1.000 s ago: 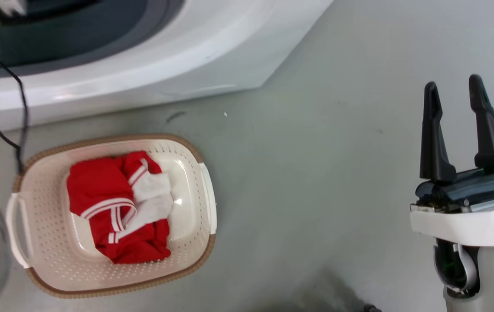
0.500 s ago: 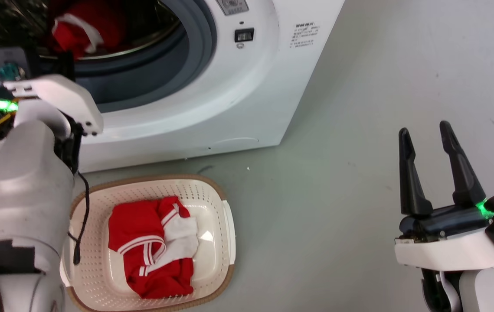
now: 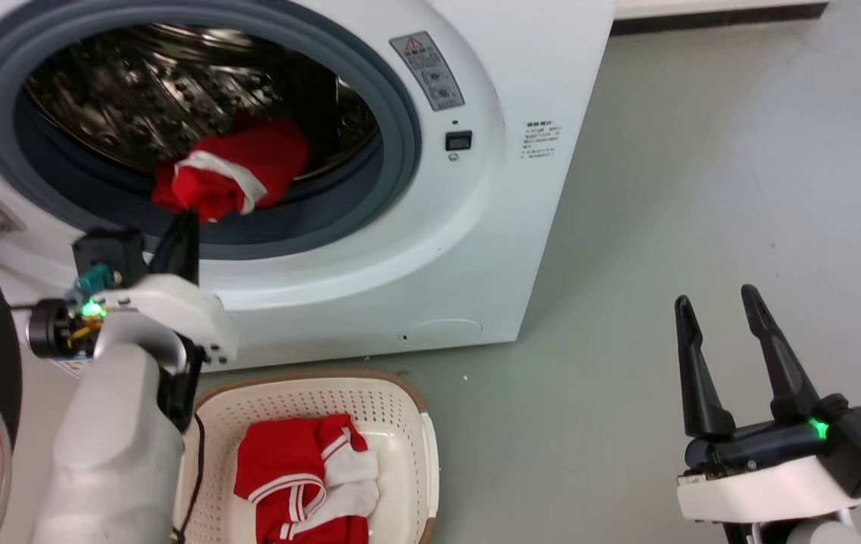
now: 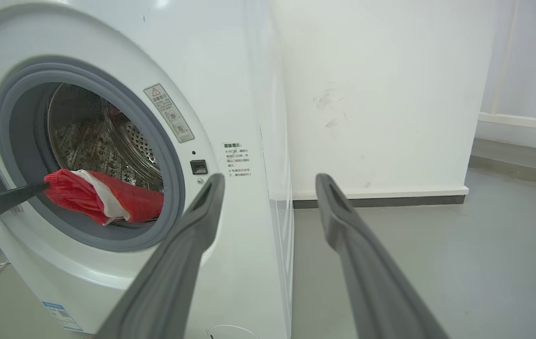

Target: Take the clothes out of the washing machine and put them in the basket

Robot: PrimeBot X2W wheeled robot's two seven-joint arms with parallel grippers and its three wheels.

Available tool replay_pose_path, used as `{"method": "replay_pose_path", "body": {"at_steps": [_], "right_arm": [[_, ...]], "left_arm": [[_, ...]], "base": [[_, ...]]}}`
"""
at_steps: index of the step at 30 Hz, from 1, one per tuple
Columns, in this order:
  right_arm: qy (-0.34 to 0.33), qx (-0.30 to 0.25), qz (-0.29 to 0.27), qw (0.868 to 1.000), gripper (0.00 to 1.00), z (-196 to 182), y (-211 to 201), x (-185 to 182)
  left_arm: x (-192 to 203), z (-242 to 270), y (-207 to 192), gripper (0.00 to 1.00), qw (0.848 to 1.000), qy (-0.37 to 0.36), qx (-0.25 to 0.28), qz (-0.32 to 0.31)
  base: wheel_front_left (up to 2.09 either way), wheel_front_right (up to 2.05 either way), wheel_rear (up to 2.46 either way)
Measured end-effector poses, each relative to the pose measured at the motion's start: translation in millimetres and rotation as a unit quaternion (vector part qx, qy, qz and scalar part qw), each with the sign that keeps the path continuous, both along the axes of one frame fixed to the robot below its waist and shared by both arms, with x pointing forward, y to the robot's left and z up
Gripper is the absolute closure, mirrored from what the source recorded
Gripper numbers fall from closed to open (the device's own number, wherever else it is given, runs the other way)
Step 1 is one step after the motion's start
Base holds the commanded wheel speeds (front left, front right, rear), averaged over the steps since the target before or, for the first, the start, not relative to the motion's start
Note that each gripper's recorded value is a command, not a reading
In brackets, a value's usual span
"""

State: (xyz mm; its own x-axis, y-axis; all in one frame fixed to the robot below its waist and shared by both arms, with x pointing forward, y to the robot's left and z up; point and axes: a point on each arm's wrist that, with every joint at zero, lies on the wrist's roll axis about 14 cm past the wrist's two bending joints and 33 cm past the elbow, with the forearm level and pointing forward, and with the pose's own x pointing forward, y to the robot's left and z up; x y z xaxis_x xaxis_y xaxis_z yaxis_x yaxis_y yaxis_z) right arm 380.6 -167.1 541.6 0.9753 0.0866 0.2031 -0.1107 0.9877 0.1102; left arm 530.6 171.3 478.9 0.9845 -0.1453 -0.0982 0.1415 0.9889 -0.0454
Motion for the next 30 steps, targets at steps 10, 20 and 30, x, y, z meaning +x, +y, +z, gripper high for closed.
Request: {"method": "replay_pose_path", "body": {"at_steps": [10, 20, 30], "right_arm": [[-0.016, 0.002, 0.020, 1.000, 0.00, 11.8, 13.6, -22.4], [-0.025, 0.003, 0.035, 0.999, 0.00, 16.9, 22.8, -32.6], [-0.013, 0.003, 0.037, 0.999, 0.00, 9.7, 24.6, -26.7]], "left_arm": [[-71.2, 2.7, -2.6, 1.00, 1.000, -0.024, -0.003, -0.003], [-126.9, -10.1, -18.6, 1.00, 1.000, -0.017, -0.008, -0.024], [-138.0, -48.2, -24.4, 1.00, 0.999, 0.042, -0.024, -0.025]], "base": [[0.00, 0.00, 0.00], [0.00, 0.00, 0.00], [0.00, 0.00, 0.00]]}}
